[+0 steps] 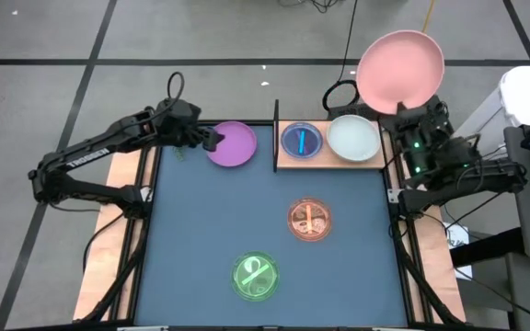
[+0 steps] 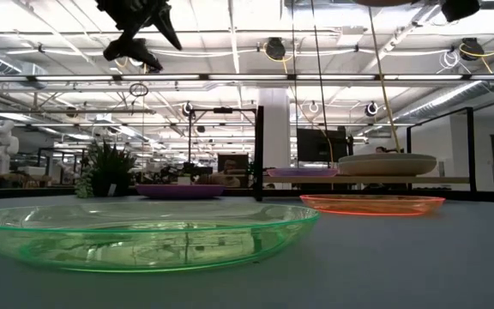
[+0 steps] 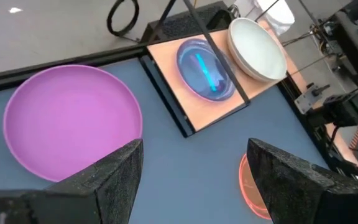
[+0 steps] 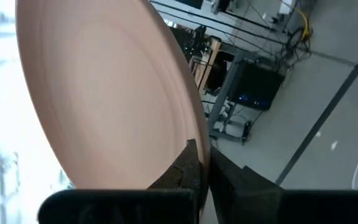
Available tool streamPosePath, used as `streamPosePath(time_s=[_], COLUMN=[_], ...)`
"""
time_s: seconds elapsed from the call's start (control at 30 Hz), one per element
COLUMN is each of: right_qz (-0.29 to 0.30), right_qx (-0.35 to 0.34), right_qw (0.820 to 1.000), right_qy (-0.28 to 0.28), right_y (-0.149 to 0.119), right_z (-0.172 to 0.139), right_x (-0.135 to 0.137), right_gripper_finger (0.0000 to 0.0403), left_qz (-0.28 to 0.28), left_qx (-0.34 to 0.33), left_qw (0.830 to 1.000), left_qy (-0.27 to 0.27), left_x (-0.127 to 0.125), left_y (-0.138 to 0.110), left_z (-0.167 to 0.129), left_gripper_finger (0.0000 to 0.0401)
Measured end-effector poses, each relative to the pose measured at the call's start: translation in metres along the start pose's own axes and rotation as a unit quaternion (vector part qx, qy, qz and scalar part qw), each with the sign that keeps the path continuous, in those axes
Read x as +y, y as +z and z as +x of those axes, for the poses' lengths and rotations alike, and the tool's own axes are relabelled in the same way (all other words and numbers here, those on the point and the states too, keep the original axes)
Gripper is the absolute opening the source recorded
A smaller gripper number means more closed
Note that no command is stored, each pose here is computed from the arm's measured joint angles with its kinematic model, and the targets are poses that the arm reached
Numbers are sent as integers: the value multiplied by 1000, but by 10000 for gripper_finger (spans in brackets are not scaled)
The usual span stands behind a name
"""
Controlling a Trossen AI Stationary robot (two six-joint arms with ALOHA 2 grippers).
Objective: Place and stack plates onto a shelf
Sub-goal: Stack the light brown plate on the light blue plate on the shelf
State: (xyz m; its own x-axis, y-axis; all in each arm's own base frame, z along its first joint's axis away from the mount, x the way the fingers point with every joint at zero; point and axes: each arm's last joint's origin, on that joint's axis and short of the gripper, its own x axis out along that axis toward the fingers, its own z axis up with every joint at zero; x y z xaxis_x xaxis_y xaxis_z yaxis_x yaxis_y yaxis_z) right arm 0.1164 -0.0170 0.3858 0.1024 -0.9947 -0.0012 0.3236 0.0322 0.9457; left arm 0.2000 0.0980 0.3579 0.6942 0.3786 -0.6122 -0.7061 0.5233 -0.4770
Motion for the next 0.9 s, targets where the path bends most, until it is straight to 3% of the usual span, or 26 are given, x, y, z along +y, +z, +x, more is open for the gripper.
streamPosePath(time_s=[0.2,0.4,0.57,0.7,0.77,0.9], right_qz=[-66,-9,-151,-174,-185,-276], right_qx=[6,75,103,114,118,116], right_qw=[998,995,978,972,969,945], right_qy=[3,65,99,107,114,128], right_y=[-4,-8,-31,-43,-40,-38], right_z=[-2,-14,-25,-32,-36,-45], right_x=[1,10,16,25,42,92], right_gripper_finger=[0,0,0,0,0,0], left_qz=[0,-4,-1,-7,-9,-20], left_qx=[-16,-27,-27,-25,-20,-10], left_qw=[1000,999,999,999,999,999], left_qy=[-16,-29,-29,-31,-37,-48], left_x=[-4,-6,-6,-6,-6,-7], left_y=[4,7,7,7,6,6], left_z=[5,5,5,5,5,5], left_gripper_finger=[289,289,289,289,289,289])
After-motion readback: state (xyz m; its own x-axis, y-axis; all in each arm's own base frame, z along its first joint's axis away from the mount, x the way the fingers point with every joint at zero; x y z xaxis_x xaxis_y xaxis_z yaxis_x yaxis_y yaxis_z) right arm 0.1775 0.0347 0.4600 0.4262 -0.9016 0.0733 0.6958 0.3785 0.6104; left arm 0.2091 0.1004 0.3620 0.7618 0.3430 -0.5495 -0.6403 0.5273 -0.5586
